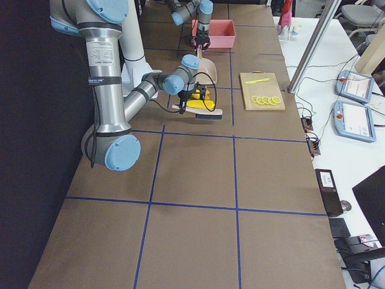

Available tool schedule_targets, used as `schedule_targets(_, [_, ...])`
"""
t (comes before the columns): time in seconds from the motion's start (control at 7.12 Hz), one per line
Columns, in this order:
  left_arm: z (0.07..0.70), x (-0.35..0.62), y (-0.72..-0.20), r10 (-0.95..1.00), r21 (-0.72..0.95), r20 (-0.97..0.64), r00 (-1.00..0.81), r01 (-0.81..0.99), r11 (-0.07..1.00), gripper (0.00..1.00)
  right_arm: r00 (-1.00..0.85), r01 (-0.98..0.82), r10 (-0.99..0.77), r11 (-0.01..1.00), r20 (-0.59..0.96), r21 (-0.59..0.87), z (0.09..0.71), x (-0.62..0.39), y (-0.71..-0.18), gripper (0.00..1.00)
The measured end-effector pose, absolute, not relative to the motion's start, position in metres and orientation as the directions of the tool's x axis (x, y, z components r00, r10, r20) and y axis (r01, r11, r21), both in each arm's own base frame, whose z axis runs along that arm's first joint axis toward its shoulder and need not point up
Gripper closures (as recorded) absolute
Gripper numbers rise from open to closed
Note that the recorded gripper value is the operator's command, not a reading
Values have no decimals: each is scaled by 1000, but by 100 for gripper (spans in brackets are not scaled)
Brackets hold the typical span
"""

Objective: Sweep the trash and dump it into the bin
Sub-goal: 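Move the brush toward the corn and dustpan with the right gripper, then sweep the corn, potato and ginger into the dustpan with the brush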

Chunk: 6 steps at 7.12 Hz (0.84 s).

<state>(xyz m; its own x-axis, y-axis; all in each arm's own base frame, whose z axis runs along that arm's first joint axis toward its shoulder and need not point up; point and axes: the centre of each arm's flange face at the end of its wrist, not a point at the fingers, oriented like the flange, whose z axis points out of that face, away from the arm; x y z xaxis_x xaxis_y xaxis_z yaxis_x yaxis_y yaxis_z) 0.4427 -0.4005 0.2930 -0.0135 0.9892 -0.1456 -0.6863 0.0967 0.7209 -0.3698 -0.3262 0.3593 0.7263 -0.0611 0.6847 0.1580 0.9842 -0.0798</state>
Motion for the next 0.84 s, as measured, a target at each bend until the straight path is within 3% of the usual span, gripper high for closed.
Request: schedule_targets(0.84, [294, 457, -395, 993, 712, -118, -10, -698, 78, 100, 774, 216, -110, 972, 624, -97, 326, -442, -318, 100])
